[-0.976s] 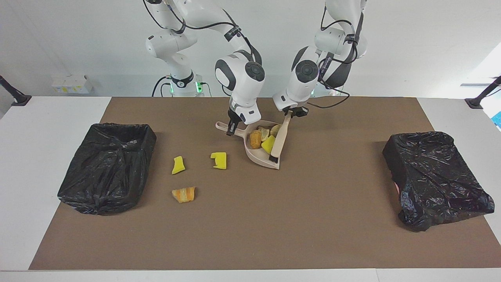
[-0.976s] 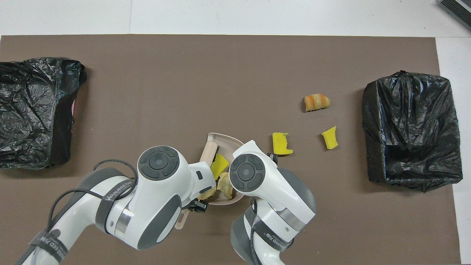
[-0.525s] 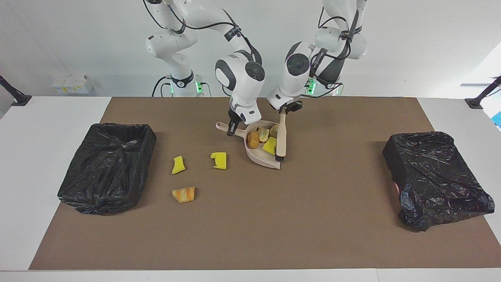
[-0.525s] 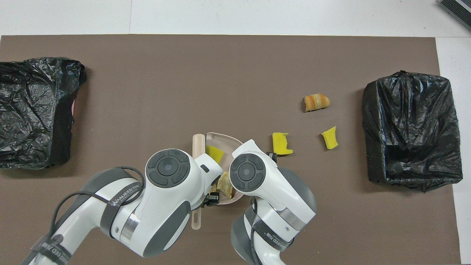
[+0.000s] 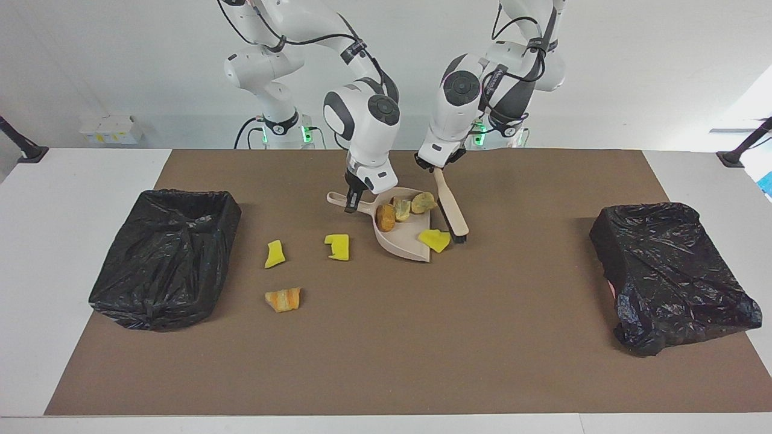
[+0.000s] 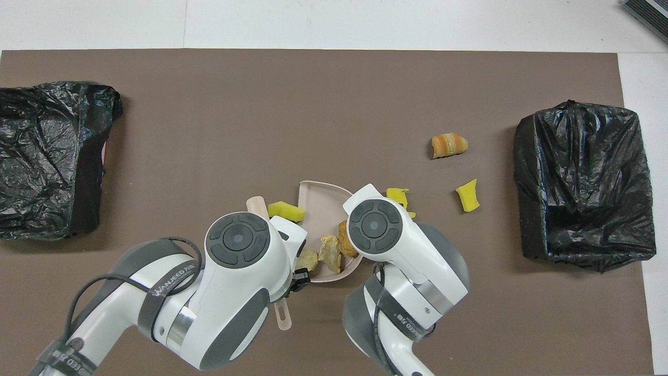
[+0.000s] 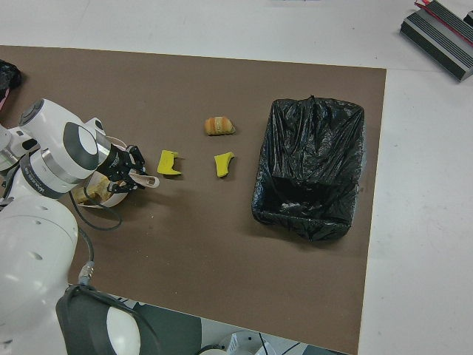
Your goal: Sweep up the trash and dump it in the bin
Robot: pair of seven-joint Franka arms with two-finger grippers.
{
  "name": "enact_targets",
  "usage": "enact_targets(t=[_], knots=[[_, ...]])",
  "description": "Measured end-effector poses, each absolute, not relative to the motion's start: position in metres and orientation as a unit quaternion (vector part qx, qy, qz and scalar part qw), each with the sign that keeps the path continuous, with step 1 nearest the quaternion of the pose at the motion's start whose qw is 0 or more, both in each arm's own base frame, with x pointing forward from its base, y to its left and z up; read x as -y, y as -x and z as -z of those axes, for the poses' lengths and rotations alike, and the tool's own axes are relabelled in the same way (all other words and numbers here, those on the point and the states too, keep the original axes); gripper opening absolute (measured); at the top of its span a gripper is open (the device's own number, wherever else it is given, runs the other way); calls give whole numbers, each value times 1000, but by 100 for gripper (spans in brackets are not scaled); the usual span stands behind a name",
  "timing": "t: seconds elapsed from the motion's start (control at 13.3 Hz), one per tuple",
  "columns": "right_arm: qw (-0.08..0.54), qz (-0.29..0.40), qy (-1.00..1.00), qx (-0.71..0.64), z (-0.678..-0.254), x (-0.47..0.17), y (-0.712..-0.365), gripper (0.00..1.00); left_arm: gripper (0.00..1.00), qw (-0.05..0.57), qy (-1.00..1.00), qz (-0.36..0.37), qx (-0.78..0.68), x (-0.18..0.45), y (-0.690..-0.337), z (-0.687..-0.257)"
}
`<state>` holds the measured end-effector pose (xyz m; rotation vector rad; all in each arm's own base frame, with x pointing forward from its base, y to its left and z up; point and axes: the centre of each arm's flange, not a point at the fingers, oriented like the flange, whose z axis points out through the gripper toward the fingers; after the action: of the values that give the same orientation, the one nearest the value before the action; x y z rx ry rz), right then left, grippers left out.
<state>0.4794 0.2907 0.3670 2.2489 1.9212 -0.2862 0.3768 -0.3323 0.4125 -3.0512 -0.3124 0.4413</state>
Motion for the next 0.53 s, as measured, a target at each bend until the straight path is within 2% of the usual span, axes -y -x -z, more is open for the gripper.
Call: enact_targets(t=[0.3, 0.53], knots=[[80, 83, -756, -644, -372, -290, -481, 32, 26, 29, 984, -151, 85, 326, -362, -404], [76, 70, -755, -647, -362, -291, -478, 32, 26, 23, 986, -161, 35, 305, -365, -395]])
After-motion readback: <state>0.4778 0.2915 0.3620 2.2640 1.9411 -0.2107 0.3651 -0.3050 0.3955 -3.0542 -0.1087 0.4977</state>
